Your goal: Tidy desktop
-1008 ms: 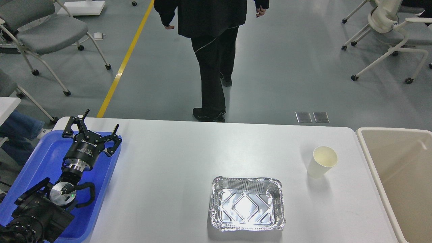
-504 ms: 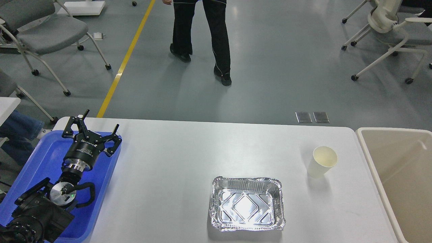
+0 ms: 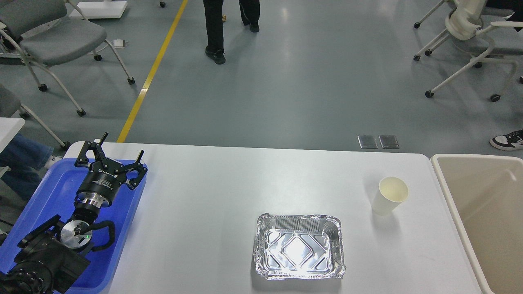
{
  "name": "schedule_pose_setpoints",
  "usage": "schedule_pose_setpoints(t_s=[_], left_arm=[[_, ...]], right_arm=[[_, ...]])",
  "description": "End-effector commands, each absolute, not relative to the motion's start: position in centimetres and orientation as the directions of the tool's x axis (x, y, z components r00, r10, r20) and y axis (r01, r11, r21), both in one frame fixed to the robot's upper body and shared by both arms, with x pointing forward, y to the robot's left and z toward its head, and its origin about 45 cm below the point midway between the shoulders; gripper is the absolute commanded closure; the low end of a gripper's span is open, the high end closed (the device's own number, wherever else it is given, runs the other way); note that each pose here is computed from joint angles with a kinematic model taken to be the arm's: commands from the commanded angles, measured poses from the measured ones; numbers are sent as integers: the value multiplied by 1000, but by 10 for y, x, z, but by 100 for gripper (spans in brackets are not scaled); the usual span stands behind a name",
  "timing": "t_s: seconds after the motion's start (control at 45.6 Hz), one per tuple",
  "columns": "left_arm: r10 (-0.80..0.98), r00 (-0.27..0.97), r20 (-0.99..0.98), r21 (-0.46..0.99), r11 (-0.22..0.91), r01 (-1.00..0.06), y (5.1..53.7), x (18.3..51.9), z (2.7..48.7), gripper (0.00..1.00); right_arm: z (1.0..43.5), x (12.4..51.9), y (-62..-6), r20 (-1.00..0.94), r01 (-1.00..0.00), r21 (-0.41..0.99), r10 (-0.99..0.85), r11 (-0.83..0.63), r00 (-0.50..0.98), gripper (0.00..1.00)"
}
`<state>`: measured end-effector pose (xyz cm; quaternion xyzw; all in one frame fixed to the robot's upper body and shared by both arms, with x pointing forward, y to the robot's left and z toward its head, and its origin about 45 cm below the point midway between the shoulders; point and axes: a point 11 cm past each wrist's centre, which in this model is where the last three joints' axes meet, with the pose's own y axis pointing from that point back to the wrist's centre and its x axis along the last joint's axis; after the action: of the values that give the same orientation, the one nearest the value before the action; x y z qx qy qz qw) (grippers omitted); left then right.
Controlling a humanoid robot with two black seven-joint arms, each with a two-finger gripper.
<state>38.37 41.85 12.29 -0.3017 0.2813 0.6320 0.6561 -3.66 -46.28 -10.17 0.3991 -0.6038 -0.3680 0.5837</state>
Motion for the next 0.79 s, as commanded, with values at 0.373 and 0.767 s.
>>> schedule_pose_setpoints(t_s=[0.373, 0.767], left_arm=[[660, 42, -750, -40, 19, -999, 419, 384, 123, 0], [660, 42, -750, -41, 18, -999, 419, 384, 123, 0]], right_arm=[[62, -24, -688, 778, -74, 626, -628, 776, -6, 0], [159, 53, -750, 868, -201, 447, -477, 872, -140, 0]])
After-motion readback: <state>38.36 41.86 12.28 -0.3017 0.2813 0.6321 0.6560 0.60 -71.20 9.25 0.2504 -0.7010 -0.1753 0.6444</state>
